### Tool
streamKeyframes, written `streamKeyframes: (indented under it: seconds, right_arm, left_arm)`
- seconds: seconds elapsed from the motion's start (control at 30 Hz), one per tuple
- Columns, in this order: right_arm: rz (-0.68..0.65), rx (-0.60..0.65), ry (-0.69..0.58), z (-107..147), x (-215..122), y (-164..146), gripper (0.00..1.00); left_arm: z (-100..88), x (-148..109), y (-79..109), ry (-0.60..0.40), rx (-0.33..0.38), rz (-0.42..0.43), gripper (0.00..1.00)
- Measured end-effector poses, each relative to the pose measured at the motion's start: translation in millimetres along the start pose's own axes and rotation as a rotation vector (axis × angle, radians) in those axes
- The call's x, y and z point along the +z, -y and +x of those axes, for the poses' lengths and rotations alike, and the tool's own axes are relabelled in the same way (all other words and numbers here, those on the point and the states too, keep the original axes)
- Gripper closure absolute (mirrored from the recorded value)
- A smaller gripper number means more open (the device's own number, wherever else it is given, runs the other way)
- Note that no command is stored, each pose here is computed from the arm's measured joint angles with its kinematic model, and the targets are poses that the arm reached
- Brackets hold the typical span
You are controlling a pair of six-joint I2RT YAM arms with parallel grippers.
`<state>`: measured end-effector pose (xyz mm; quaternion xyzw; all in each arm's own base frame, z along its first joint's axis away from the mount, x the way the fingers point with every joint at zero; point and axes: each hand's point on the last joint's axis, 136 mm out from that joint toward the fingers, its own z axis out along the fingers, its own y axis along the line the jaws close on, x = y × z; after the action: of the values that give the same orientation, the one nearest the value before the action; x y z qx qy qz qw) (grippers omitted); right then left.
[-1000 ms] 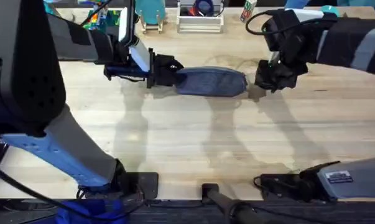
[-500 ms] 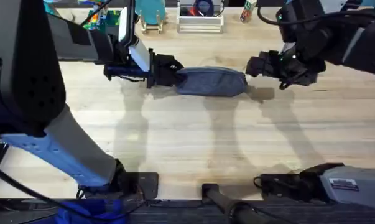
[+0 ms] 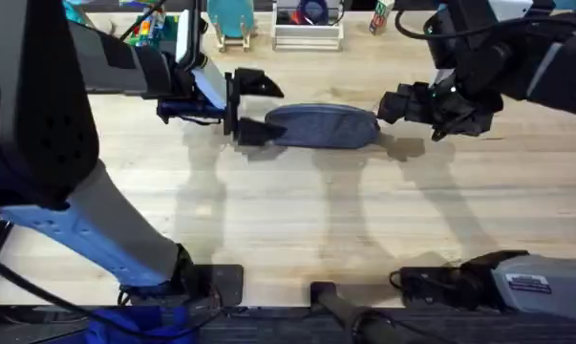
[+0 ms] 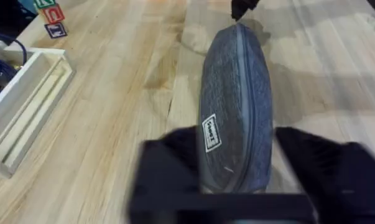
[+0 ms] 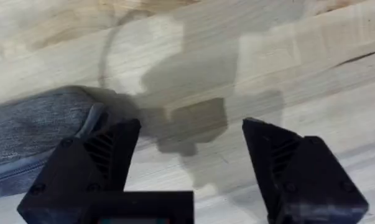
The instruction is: Unzip the bag, pick up the pens from the table one at a time and place them inside, then zip the bag closed.
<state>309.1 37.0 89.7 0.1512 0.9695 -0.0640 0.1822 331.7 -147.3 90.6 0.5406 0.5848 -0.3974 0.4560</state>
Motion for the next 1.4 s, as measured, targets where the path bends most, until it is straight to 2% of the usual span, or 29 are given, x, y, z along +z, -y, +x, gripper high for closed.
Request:
streamKeyframes:
  seconds: [0.03, 0.1, 0.3, 0.43, 0.87, 1.07, 1.23, 1.4]
  right_arm:
    - [0.000, 0.000, 0.000, 0.0, 0.0, 0.0, 0.006]
    - [0.000, 0.000, 0.000, 0.0, 0.0, 0.0, 0.005]
    - [0.000, 0.000, 0.000, 0.0, 0.0, 0.0, 0.005]
    - [0.000, 0.000, 0.000, 0.1, 0.0, 0.0, 0.005]
    - [0.005, -0.002, -0.009, 2.2, 0.0, 1.3, 0.005]
    - [0.036, -0.019, -0.061, 15.0, -0.8, 9.0, 0.005]
    - [0.047, -0.027, -0.088, 18.4, -6.3, 12.0, 0.005]
    - [0.043, -0.029, -0.088, 11.7, -17.1, 10.8, 0.005]
  left_arm:
    - [-0.2, 0.0, 0.0, 0.001, -0.002, 0.000, 0.059]
    - [-1.7, -0.4, 0.0, 0.001, 0.003, -0.001, 0.012]
    - [-17.1, -4.7, 0.6, 0.004, 0.041, -0.011, 0.006]
    - [-27.2, -8.3, 3.0, -0.010, 0.042, -0.014, 0.007]
    - [-44.6, -2.3, 2.4, -0.174, 0.038, 0.018, 0.008]
    - [-54.2, 4.1, 2.8, -0.251, 0.045, 0.050, 0.008]
    - [-61.8, 4.8, 6.2, -0.306, 0.028, 0.074, 0.008]
    - [-68.5, -3.4, 11.9, -0.366, -0.028, 0.094, 0.008]
